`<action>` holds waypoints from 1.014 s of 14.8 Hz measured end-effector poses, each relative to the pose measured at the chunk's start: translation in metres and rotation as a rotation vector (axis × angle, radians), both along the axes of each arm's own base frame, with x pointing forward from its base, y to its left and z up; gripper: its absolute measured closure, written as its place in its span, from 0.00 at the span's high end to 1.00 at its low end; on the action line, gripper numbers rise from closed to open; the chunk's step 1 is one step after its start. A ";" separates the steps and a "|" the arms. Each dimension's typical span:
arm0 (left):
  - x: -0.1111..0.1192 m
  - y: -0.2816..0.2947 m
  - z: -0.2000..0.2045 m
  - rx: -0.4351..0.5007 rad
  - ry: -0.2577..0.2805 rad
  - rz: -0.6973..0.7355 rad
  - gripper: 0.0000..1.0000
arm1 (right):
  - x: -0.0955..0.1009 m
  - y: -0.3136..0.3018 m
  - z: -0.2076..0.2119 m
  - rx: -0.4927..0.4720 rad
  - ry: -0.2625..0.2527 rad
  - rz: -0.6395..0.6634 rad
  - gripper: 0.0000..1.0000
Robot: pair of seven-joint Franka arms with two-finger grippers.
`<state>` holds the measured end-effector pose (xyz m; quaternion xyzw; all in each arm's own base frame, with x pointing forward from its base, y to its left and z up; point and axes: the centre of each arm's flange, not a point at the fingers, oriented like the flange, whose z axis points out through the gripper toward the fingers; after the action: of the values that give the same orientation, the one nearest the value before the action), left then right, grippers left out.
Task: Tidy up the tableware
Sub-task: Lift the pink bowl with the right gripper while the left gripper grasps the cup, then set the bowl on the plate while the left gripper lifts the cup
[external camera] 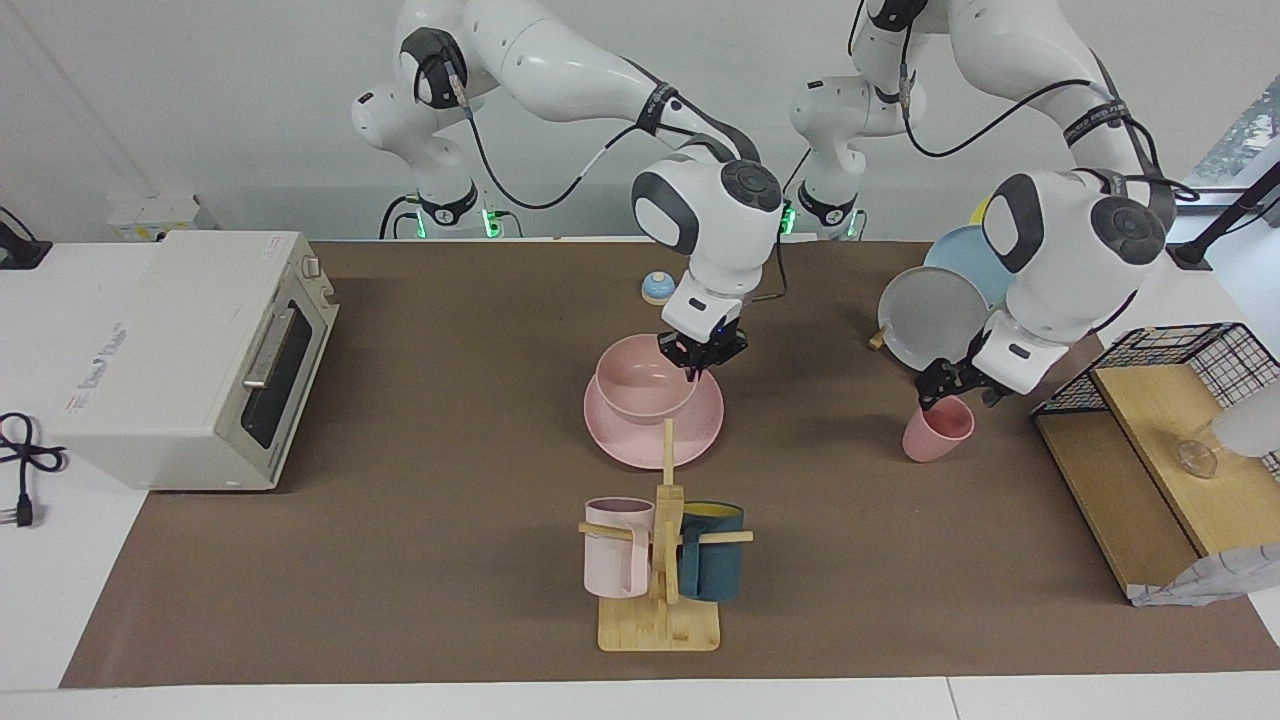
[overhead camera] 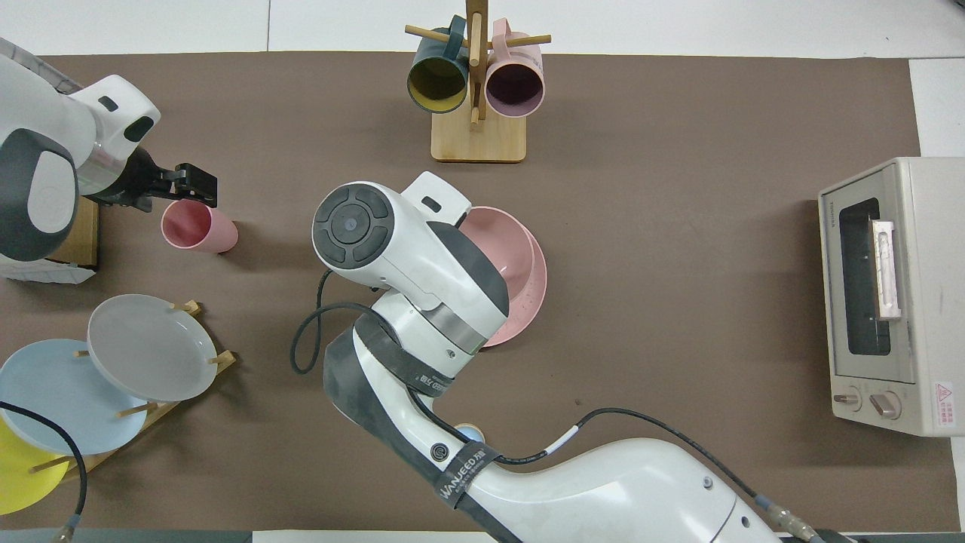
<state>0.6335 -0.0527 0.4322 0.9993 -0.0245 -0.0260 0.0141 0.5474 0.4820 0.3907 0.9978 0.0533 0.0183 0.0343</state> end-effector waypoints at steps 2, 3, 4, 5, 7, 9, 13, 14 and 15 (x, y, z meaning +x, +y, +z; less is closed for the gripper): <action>-0.003 -0.003 -0.009 0.001 0.017 -0.007 1.00 | -0.003 -0.001 -0.013 -0.001 0.009 0.002 0.04; -0.005 -0.004 -0.015 0.001 0.025 -0.009 1.00 | -0.006 -0.003 -0.020 -0.003 0.021 0.001 0.04; -0.006 -0.005 -0.021 0.002 0.030 -0.011 1.00 | -0.010 -0.003 -0.025 -0.001 0.028 0.002 0.04; -0.008 -0.006 -0.027 0.002 0.035 -0.012 1.00 | -0.016 -0.002 -0.030 0.004 0.027 0.009 0.04; -0.011 -0.007 -0.038 0.003 0.043 -0.014 1.00 | -0.025 0.002 -0.036 0.015 0.023 0.015 0.04; -0.015 -0.007 -0.049 0.004 0.052 -0.016 0.98 | -0.031 0.003 -0.037 0.024 0.030 0.008 0.04; -0.018 -0.008 -0.060 0.003 0.044 -0.017 0.84 | -0.028 0.002 -0.027 0.044 0.013 0.003 0.20; -0.018 -0.008 -0.062 0.003 0.043 -0.017 0.69 | -0.026 0.003 -0.018 0.053 0.003 0.003 0.31; -0.018 -0.008 -0.063 0.003 0.043 -0.018 0.57 | -0.023 0.004 -0.007 0.060 -0.006 0.001 0.41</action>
<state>0.6151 -0.0604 0.3694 0.9982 -0.0331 -0.0476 0.0129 0.5241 0.4861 0.3834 0.9983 0.0529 0.0229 0.0044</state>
